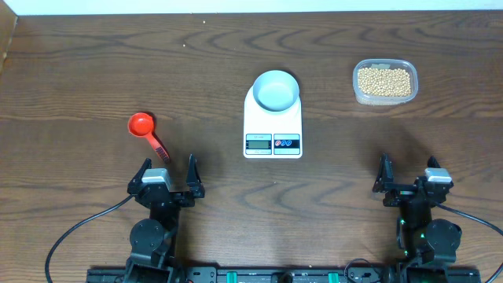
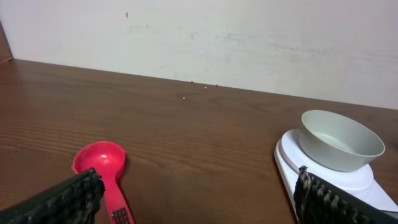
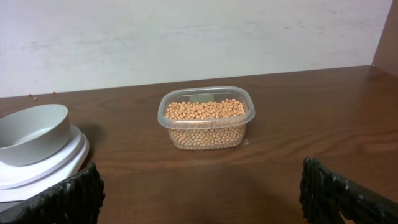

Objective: Scoop item into bowl and weigh 50g on scale

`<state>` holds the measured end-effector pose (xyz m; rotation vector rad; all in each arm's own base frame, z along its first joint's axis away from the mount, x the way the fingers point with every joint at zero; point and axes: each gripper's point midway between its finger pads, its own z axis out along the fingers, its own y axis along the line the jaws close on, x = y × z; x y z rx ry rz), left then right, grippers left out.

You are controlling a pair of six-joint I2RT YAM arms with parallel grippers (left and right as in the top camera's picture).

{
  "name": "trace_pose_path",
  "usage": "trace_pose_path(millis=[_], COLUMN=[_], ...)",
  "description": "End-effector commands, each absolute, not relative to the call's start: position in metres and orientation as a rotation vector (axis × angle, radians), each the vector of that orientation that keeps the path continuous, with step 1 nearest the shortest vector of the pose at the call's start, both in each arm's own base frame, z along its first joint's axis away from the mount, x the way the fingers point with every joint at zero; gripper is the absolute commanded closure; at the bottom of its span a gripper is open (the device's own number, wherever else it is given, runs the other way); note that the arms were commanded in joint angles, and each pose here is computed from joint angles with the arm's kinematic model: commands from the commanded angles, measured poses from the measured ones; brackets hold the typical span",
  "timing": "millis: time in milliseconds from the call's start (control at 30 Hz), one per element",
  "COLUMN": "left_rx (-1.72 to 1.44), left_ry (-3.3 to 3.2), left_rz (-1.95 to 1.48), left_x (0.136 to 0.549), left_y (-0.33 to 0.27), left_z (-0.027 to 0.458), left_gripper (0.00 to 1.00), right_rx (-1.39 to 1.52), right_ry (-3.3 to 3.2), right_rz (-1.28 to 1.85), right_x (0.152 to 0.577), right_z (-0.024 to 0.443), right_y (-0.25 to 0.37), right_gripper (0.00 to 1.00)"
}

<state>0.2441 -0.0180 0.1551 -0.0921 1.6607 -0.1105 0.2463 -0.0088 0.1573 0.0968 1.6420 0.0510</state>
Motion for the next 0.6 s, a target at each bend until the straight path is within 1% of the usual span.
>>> trace_pose_path(millis=[0, 567], left_rx=[-0.095, -0.095], left_ry=[1.716, 1.712], left_rz=[-0.082, -0.083], left_x=[0.2431, 0.243], left_y=[-0.0146, -0.0146], left_z=[0.1384, 0.1405], left_gripper=[0.0, 0.0], right_rx=[0.086, 0.086], right_ry=[1.645, 1.645], right_rz=[0.046, 0.046], right_x=[0.2461, 0.2461], right_z=[0.1563, 0.1563], right_y=[-0.0076, -0.0076], right_gripper=[0.01, 0.01])
